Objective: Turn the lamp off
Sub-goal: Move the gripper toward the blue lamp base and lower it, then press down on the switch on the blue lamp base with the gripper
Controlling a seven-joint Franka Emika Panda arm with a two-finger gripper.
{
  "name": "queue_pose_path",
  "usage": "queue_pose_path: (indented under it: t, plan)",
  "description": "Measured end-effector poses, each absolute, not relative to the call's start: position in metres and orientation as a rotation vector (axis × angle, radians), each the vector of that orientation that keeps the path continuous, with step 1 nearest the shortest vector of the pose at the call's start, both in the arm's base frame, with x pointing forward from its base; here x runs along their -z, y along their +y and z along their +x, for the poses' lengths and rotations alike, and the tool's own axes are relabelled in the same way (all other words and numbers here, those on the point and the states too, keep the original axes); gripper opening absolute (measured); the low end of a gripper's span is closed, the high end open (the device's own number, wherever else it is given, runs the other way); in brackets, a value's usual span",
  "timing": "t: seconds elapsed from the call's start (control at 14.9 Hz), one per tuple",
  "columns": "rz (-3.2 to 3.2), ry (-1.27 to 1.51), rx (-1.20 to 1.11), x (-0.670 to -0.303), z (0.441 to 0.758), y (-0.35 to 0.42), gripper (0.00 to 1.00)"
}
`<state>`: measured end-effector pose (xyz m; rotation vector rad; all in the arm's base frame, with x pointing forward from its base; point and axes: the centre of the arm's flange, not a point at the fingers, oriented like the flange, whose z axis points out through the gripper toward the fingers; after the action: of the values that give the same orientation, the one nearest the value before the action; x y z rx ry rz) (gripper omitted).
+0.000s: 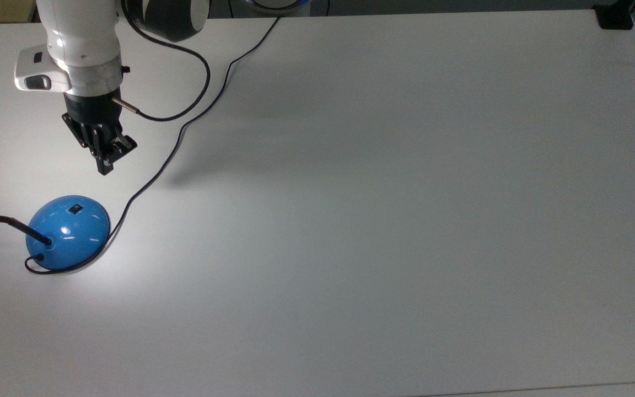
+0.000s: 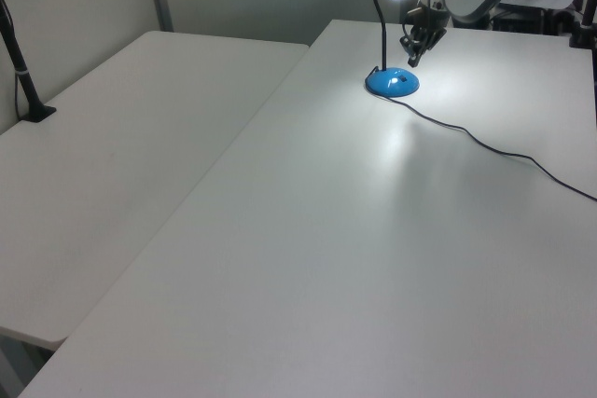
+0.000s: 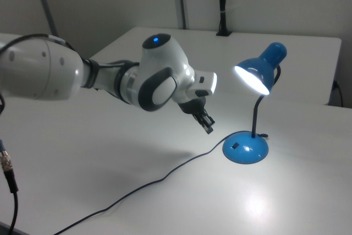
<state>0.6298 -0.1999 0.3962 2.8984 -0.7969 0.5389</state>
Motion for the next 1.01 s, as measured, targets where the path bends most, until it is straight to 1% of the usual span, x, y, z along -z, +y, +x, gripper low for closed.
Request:
queue_pose_path:
  t: [0.2, 0.27, 0.67, 1.01]
  plan:
    - [2.862, -0.874, -0.631, -0.359, 0.640, -0.212, 0.01]
    - [2.855, -0.884, -0.651, -0.353, 0.641, -0.215, 0.01]
    - [2.830, -0.927, -0.690, -0.344, 0.643, -0.230, 0.01]
    - [2.807, -0.941, -0.745, -0.336, 0.653, -0.241, 0.01]
